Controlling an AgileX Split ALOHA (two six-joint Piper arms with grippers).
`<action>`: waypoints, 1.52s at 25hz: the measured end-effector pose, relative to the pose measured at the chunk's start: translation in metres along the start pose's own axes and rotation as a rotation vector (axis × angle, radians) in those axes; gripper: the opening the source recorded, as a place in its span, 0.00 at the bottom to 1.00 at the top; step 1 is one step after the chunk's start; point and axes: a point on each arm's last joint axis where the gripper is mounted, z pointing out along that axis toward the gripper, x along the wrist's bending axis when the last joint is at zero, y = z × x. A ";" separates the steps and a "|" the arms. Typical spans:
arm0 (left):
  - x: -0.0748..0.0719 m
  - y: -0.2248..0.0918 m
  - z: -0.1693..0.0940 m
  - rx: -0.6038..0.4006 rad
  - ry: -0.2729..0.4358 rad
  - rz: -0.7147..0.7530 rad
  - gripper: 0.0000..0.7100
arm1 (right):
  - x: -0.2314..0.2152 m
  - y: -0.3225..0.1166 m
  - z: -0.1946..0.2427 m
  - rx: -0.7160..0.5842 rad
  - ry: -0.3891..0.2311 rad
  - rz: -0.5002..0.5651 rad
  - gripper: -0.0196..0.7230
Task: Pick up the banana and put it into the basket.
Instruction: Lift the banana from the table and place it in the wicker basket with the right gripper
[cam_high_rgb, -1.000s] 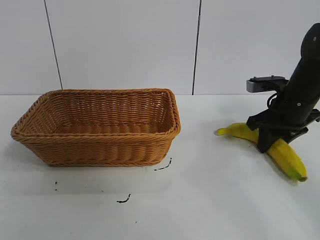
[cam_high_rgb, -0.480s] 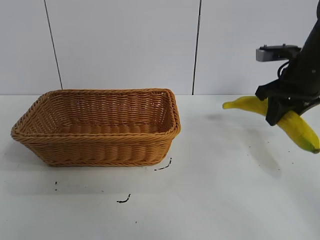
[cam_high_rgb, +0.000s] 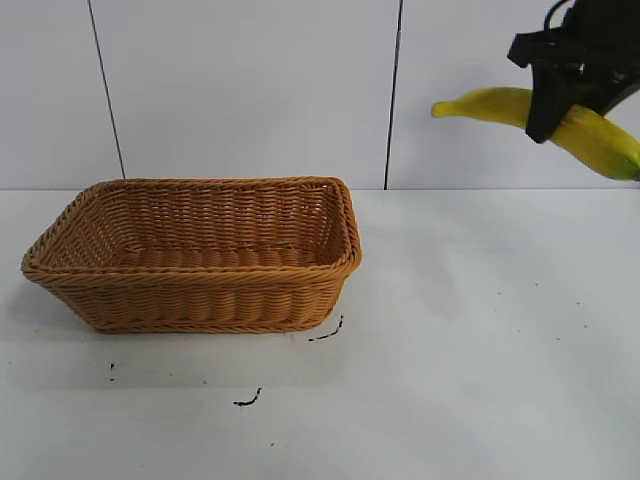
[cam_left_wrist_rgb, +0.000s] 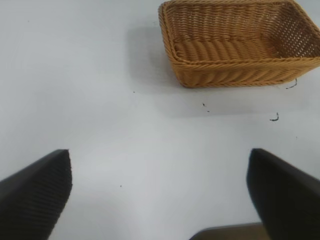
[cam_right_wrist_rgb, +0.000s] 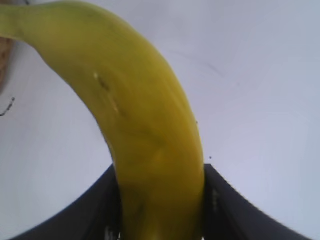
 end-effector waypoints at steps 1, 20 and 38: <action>0.000 0.000 0.000 0.000 0.000 0.000 0.97 | 0.009 0.008 0.000 -0.017 -0.002 -0.026 0.43; 0.000 0.000 0.000 0.000 0.000 0.000 0.97 | 0.171 0.058 0.084 -0.214 -0.024 -0.685 0.43; 0.000 0.000 0.000 0.000 0.000 0.000 0.97 | 0.181 0.047 0.168 -0.231 0.004 -0.675 0.43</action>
